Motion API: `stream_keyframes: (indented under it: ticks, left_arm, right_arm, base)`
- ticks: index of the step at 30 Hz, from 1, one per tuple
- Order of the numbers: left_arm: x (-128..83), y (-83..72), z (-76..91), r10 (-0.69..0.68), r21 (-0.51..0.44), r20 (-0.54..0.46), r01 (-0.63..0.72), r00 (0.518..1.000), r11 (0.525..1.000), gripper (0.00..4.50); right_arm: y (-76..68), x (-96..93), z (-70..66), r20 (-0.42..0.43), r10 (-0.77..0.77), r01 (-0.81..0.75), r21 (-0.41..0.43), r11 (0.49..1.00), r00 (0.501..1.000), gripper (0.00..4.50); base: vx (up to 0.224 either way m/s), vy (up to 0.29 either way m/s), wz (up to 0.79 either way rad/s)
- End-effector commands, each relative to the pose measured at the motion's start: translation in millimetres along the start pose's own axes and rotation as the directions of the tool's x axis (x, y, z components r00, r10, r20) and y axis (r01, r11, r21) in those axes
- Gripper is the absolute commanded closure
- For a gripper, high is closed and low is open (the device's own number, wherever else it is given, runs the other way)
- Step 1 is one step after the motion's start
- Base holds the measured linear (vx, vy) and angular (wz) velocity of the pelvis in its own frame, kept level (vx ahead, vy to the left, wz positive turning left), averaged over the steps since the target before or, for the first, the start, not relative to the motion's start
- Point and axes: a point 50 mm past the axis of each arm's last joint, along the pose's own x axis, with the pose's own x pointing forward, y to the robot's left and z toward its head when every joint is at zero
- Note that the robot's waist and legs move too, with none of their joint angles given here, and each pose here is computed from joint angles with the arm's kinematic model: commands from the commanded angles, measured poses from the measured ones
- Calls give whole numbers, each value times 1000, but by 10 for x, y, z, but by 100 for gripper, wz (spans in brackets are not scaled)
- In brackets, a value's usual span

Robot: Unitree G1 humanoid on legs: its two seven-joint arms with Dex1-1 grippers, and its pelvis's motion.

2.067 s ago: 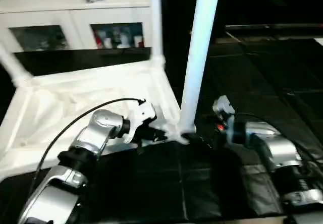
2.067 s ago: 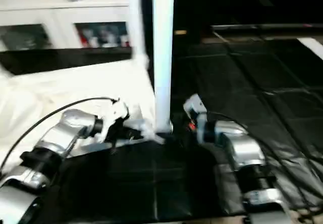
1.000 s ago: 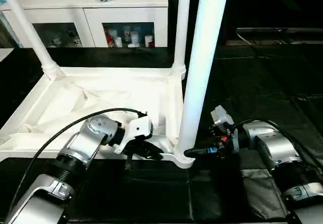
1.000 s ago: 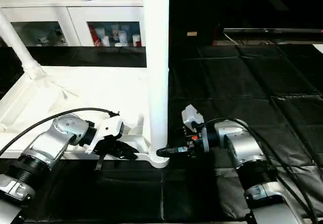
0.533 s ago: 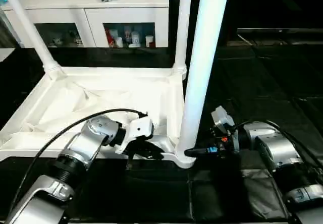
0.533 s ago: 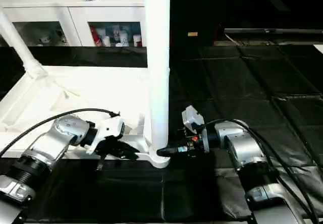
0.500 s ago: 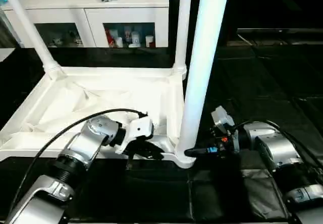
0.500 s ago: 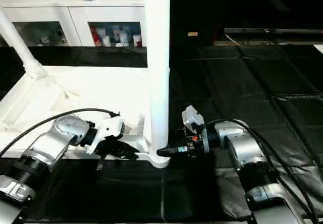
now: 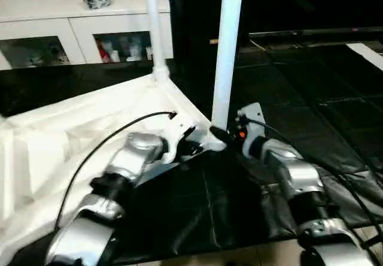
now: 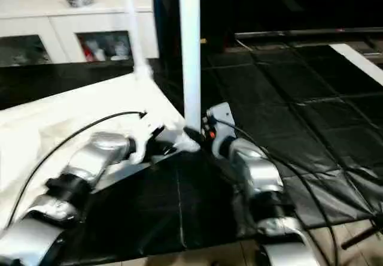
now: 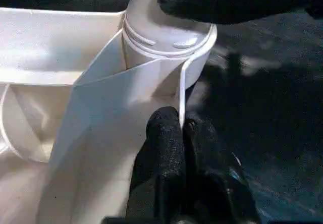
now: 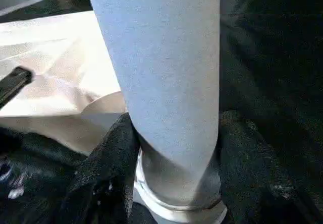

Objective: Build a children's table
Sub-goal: Rotate leg to tighten

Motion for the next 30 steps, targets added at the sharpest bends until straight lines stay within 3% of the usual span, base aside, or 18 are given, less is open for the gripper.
stream_keyframes:
  ticks: [1, 3, 4, 9, 14, 18, 21, 27, 29, 30]
  left_arm:
    - [119, -94, 280, 7, 29, 102, -10, 995, 1000, 450]
    - [120, -109, 280, -9, 43, 96, 5, 995, 999, 450]
    - [117, -111, 271, -15, 51, 89, 11, 996, 999, 450]
    - [68, -77, 206, -33, 70, 66, 28, 997, 997, 450]
    - [-35, -11, 119, -52, 99, 40, 47, 998, 994, 450]
    - [-166, 17, 8, -129, 150, -6, 129, 992, 980, 450]
    - [-261, 5, -66, -219, 192, -53, 225, 974, 955, 450]
    - [-369, -56, -128, -359, 244, -110, 375, 927, 894, 450]
    - [-411, -79, -156, -406, 265, -147, 431, 902, 863, 450]
    - [-439, -95, -173, -438, 274, -172, 469, 883, 839, 450]
  right_arm:
    - [458, 234, -122, -42, 173, -171, 47, 984, 984, 255]
    - [458, 239, -126, -37, 158, -156, 61, 986, 987, 255]
    - [455, 235, -123, -29, 159, -157, 81, 984, 987, 220]
    - [371, 152, -96, -4, 164, -162, 103, 981, 987, 174]
    - [212, -11, -116, -16, 170, -169, 44, 985, 985, 135]
    - [41, -244, -107, -35, 228, -228, -13, 974, 973, 103]
    - [-93, -452, -90, -75, 303, -309, -90, 947, 950, 84]
    - [-187, -624, 25, -102, 410, -421, -153, 894, 906, 39]
    - [-188, -685, 78, -123, 471, -486, -185, 854, 874, 10]
    - [-168, -735, 113, -147, 534, -554, -203, 808, 832, 4]
  base:
    - [0, 0, 0]
    - [0, 0, 0]
    - [0, 0, 0]
    - [0, 0, 0]
    - [0, 0, 0]
    - [0, 0, 0]
    - [0, 0, 0]
    - [0, 0, 0]
    - [0, 0, 0]
    - [0, 0, 0]
